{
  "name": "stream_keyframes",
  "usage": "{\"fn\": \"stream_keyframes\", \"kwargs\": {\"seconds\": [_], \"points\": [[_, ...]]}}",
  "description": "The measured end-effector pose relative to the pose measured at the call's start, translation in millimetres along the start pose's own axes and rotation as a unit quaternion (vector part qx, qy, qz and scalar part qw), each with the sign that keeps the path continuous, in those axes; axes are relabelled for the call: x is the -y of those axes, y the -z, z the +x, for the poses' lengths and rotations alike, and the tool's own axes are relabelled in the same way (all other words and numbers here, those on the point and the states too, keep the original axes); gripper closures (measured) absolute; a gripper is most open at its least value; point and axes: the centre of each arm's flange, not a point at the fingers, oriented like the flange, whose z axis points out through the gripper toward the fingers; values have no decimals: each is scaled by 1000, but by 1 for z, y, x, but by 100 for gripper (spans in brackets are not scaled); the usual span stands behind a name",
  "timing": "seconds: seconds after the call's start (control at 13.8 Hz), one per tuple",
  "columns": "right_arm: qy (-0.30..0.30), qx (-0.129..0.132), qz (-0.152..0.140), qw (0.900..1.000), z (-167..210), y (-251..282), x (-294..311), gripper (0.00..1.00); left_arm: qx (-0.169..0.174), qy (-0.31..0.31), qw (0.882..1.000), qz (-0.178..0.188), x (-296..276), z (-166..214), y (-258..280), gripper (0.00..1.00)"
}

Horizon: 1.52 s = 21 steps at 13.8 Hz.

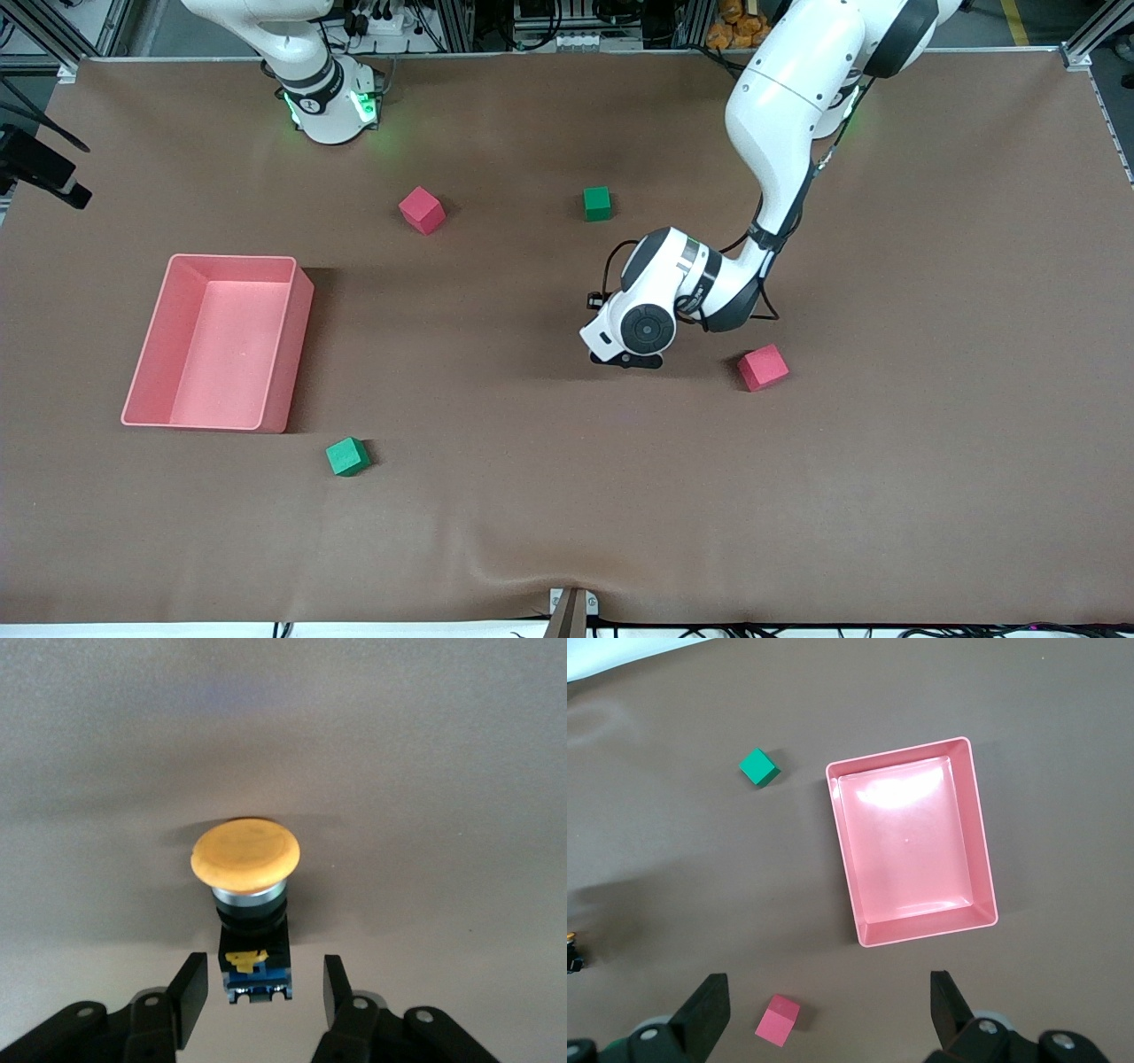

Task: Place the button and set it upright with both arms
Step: 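Close the left gripper on the button body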

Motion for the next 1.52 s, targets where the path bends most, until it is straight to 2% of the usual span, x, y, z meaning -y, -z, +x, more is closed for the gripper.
{"fn": "stream_keyframes", "kwargs": {"seconds": [0.44,0.51,0.58,1.09,1.31,1.52], "points": [[0,0,0,1000,0,0,0,0,3,0,1000,2,1,2,-5,48],[0,0,0,1000,0,0,0,0,3,0,1000,2,1,2,-5,54],[0,0,0,1000,0,0,0,0,3,0,1000,3,1,2,-5,65],[0,0,0,1000,0,0,0,0,-14,-9,1000,3,0,4,11,67],[0,0,0,1000,0,0,0,0,-39,33,999,-10,-9,-3,45,67],[0,0,0,1000,0,0,0,0,-83,72,994,-11,-25,-14,80,67]]}}
